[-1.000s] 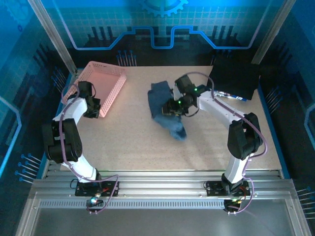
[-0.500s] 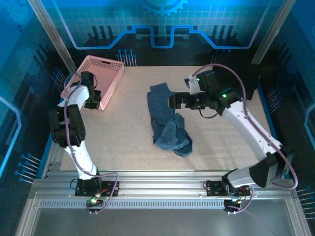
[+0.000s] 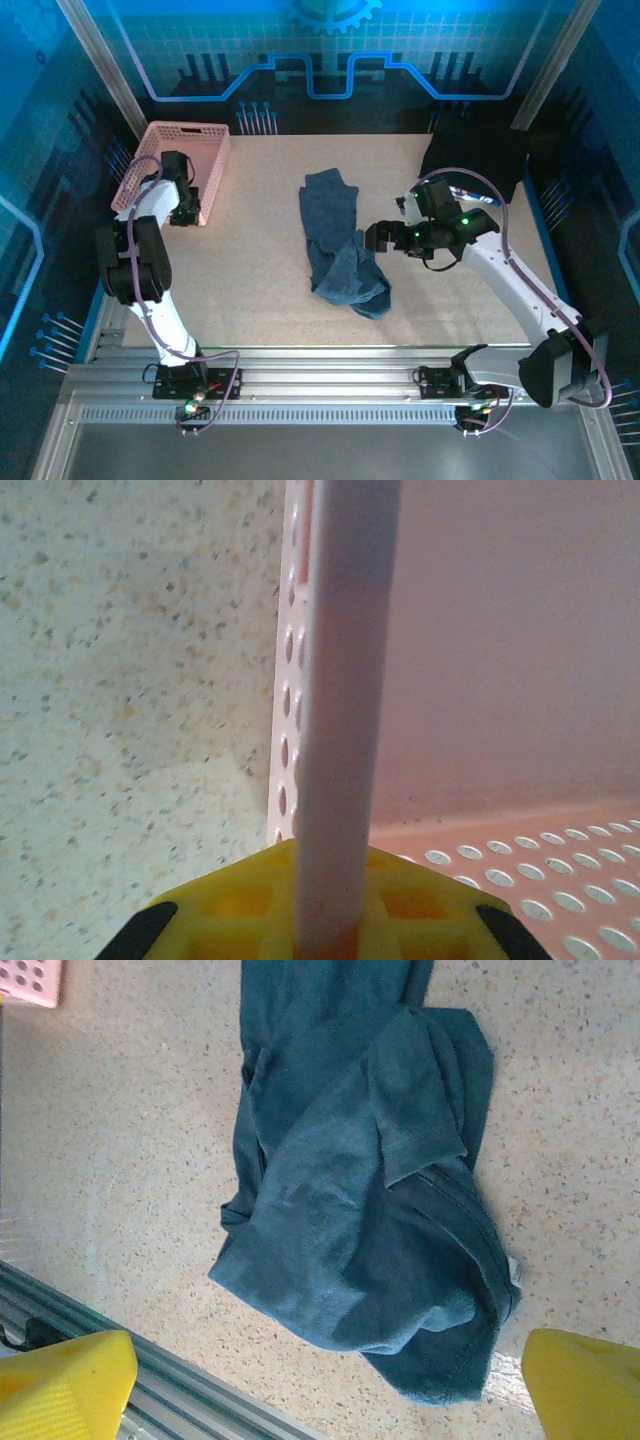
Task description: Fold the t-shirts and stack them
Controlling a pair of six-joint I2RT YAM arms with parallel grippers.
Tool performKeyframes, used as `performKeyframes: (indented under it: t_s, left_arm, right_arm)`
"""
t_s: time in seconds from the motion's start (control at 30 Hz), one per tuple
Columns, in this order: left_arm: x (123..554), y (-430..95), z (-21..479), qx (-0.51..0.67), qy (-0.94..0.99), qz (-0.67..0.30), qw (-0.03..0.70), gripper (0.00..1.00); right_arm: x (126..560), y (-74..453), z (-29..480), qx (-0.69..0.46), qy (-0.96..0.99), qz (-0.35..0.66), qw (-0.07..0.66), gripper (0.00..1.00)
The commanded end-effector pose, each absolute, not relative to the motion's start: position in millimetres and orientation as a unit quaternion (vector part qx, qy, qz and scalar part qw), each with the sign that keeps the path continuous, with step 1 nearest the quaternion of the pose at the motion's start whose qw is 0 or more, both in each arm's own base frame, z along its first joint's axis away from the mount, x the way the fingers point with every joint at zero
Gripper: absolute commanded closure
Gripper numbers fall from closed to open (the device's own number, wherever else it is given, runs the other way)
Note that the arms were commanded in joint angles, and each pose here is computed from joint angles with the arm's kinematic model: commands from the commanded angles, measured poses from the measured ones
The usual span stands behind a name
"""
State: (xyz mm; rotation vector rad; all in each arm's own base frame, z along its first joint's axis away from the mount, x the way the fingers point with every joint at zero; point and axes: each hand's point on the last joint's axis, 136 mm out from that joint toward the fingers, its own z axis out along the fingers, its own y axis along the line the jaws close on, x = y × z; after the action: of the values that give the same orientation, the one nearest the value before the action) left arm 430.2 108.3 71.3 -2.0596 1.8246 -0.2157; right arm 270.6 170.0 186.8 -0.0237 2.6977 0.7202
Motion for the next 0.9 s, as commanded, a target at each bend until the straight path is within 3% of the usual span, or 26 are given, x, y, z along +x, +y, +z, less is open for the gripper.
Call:
performKeyframes:
  t_s: [0.0, 0.03, 0.07, 0.2, 0.37, 0.67, 0.87]
  left_arm:
    - [461.7, 118.1, 91.8, -0.735, 0.625, -0.112, 0.236, 0.34]
    - [472.1, 114.3, 100.8, -0.723, 0.632, -0.131, 0.246, 0.14]
    - [480.7, 109.1, 111.1, -0.707, 0.645, -0.145, 0.251, 0.01]
    - [487.2, 76.2, 157.1, -0.635, 0.698, -0.177, 0.279, 0.01]
    - [456.8, -9.5, 196.6, -0.481, 0.799, -0.203, 0.299, 0.01]
    - [380.0, -192.6, 170.6, -0.211, 0.896, -0.344, 0.187, 0.04]
    - [306.8, -244.7, 129.8, -0.118, 0.926, -0.35, 0.08, 0.11]
  right_arm:
    - [265.7, 165.7, 155.2, 0.003, 0.966, 0.229, 0.117, 0.0]
    - [263.5, 166.1, 146.8, -0.003, 0.97, 0.22, 0.103, 0.0]
    - [261.2, 168.2, 139.1, -0.011, 0.973, 0.213, 0.091, 0.0]
    - [257.1, 171.7, 111.4, -0.016, 0.977, 0.203, 0.062, 0.02]
    - [254.7, 176.6, 89.7, -0.019, 0.976, 0.21, 0.045, 0.07]
    - [241.8, 165.2, 67.2, 0.005, 0.977, 0.212, 0.032, 0.21]
    - [230.0, 153.8, 56.7, 0.032, 0.972, 0.231, 0.028, 0.3]
